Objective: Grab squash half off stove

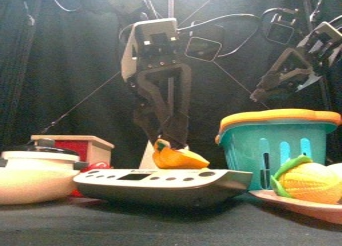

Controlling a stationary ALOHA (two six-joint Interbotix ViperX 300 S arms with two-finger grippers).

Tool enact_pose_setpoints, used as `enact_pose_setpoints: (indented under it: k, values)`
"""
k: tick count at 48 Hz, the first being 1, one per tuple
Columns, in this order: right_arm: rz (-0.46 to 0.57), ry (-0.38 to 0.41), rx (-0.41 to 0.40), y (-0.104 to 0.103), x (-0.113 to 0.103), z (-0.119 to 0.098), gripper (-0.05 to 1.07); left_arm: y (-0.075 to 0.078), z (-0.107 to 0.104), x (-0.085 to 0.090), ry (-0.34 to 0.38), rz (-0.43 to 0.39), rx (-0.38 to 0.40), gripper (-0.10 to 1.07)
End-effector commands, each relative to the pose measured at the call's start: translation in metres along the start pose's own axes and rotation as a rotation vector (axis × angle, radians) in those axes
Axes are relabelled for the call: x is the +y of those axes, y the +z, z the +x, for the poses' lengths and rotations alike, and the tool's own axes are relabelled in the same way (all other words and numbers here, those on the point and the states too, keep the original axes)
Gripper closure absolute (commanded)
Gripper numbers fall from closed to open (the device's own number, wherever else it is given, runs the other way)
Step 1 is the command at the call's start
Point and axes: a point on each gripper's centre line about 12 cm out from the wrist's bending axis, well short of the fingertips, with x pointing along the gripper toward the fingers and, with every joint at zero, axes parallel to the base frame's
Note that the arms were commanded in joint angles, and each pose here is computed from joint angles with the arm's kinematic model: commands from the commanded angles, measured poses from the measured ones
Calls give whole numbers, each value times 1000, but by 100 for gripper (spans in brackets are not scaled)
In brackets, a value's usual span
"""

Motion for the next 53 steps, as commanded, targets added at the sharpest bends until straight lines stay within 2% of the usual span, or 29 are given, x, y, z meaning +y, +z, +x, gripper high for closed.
enact_pose_setpoints:
  k: [1, 12, 24, 43, 53]
  values:
    - [2, 0, -17, 5, 0, 0, 23, 7, -5, -2, -22, -19, -28, -2]
    - [2, -3, -6, 3, -1, 1, 23, 4, 5, -2, -30, -27, -26, -2]
    - [2, -3, -8, 4, -1, 2, 23, 5, 4, 0, -31, -33, -37, 1]
    - [1, -4, -2, 2, -1, 2, 23, 9, -3, 3, -34, -37, -57, 29]
    - [-2, -5, 3, 2, -1, 4, 23, 7, -7, 5, -34, -35, -65, 34]
